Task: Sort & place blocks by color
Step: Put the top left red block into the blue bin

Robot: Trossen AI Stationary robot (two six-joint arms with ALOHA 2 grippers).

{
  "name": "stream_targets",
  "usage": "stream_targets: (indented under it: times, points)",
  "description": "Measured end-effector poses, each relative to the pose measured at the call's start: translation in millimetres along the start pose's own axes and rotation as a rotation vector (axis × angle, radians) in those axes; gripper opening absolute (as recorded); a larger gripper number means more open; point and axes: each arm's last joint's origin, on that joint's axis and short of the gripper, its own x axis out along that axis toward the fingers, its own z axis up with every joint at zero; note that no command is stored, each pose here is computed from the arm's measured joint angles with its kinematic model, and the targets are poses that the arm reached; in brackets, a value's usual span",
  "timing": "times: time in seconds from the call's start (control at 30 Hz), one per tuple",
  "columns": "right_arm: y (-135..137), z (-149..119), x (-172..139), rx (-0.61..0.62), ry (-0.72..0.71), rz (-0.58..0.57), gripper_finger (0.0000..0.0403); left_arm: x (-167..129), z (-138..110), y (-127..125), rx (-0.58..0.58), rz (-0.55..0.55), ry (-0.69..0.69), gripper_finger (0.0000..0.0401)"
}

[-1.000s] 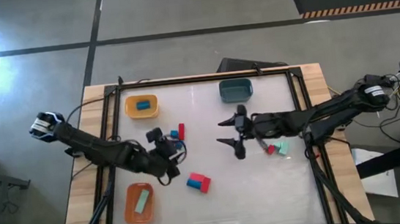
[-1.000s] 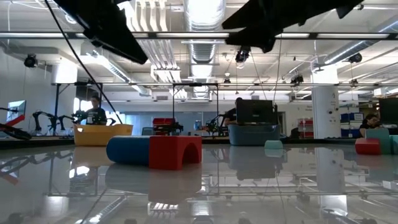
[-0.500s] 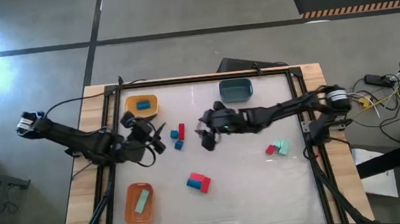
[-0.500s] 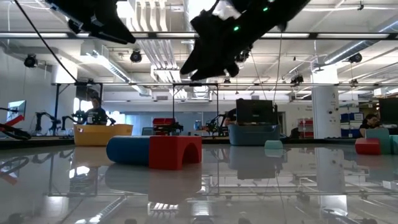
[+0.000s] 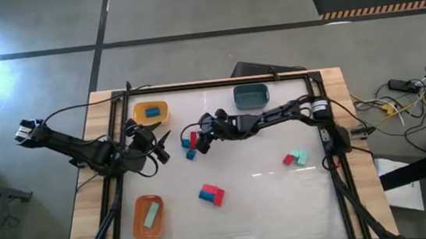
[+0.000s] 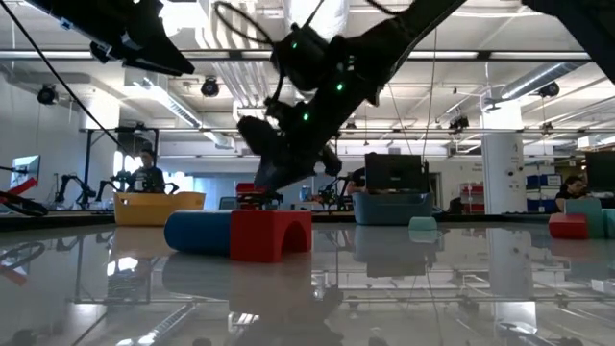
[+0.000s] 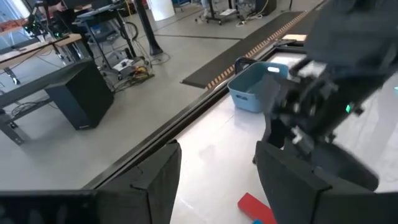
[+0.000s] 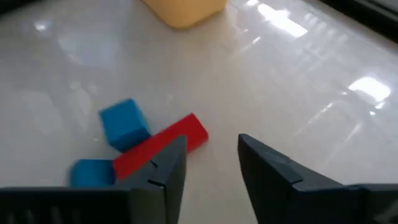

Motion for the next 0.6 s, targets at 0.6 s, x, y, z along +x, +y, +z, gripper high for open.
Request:
stream_targets:
  times: [0.6]
  points:
    - [11, -26, 49, -0.062, -0.129, 0.089, 0.001, -2, 3, 2, -0.026, -0.012, -0.011, 0.0191]
